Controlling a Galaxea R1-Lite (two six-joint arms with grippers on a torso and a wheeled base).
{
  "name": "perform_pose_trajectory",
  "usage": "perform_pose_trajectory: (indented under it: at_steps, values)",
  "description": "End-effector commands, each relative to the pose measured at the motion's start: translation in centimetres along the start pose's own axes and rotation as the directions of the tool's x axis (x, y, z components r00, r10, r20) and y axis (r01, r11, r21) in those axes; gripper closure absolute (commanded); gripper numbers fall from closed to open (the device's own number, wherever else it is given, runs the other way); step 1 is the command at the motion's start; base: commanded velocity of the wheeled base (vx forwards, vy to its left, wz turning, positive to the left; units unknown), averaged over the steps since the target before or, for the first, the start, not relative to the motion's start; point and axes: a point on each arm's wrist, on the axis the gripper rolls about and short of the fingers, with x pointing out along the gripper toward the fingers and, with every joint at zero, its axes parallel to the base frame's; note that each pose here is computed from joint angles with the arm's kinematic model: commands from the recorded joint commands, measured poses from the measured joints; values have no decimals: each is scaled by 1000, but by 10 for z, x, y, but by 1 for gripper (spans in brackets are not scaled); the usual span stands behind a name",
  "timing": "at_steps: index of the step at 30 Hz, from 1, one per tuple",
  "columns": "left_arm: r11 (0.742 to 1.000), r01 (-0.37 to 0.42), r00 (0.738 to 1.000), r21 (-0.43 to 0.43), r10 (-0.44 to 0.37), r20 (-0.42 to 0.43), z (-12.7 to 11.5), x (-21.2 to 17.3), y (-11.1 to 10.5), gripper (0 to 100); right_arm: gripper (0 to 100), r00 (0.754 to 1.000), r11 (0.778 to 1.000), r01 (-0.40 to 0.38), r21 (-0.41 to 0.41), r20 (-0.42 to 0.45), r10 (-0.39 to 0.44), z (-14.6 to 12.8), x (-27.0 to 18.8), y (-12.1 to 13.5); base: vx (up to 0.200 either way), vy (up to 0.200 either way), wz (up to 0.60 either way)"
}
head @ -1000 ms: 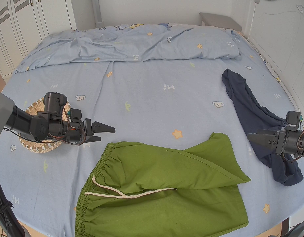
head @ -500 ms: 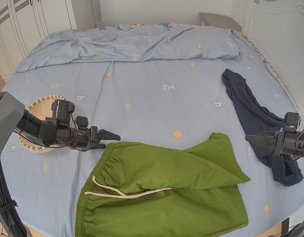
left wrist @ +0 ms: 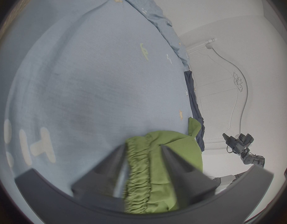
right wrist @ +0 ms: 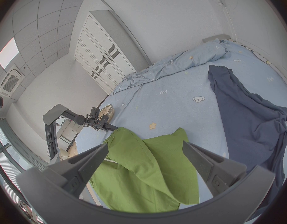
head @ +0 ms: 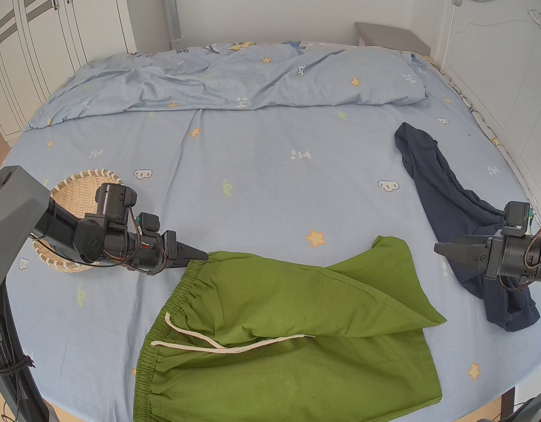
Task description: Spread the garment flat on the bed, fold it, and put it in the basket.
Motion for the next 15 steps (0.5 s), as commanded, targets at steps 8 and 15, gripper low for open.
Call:
perform_pose_trajectory:
  at_steps: [8, 15]
  values:
    - [1000, 2, 1000, 4, -2, 7, 1, -2, -1, 100, 0, 1000, 1000, -1, 5, -8, 2, -2, 2, -1, 0, 0, 0]
    - [1000, 1, 998, 23, -3, 67, 10, -26, -12, 100, 0, 1000, 1000, 2, 14, -20, -1, -3, 5, -3, 0, 0, 0]
